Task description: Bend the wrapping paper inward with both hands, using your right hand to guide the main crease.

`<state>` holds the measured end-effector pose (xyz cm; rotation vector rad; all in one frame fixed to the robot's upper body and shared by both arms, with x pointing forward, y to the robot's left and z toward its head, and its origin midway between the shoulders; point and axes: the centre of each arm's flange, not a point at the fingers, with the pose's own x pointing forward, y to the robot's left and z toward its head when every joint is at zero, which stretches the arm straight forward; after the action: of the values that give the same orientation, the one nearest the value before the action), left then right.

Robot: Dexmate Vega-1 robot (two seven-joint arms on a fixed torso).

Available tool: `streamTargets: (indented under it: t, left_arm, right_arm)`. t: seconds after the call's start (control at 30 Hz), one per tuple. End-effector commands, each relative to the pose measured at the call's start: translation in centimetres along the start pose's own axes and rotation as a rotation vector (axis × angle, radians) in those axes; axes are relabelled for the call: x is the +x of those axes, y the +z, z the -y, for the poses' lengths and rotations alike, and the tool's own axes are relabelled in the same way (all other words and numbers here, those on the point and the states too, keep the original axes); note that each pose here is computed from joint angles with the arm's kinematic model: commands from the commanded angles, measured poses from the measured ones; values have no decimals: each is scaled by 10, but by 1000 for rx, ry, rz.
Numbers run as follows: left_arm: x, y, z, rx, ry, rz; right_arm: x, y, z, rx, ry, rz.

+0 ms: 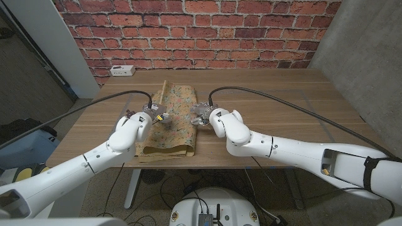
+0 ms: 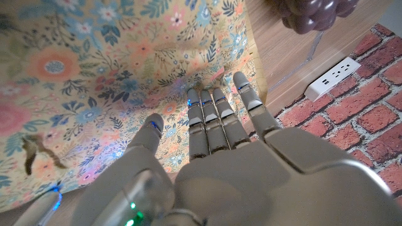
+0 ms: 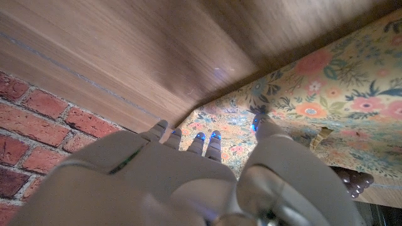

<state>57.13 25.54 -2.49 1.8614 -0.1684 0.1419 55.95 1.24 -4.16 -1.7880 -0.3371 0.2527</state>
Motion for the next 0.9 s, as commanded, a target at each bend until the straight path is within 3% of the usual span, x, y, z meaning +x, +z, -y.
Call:
streamTargets:
  t: [0.03, 0.53, 0.9]
  left_arm:
    - [2, 1, -2, 1, 3, 1]
    - [1, 1, -2, -9, 1, 4]
    - [-3, 1, -4, -14, 17, 9]
  right_arm:
    - [-3, 2, -24, -20, 85, 3]
    - [9, 6, -57, -70, 180, -2]
    - [3, 1, -40, -44, 94, -14]
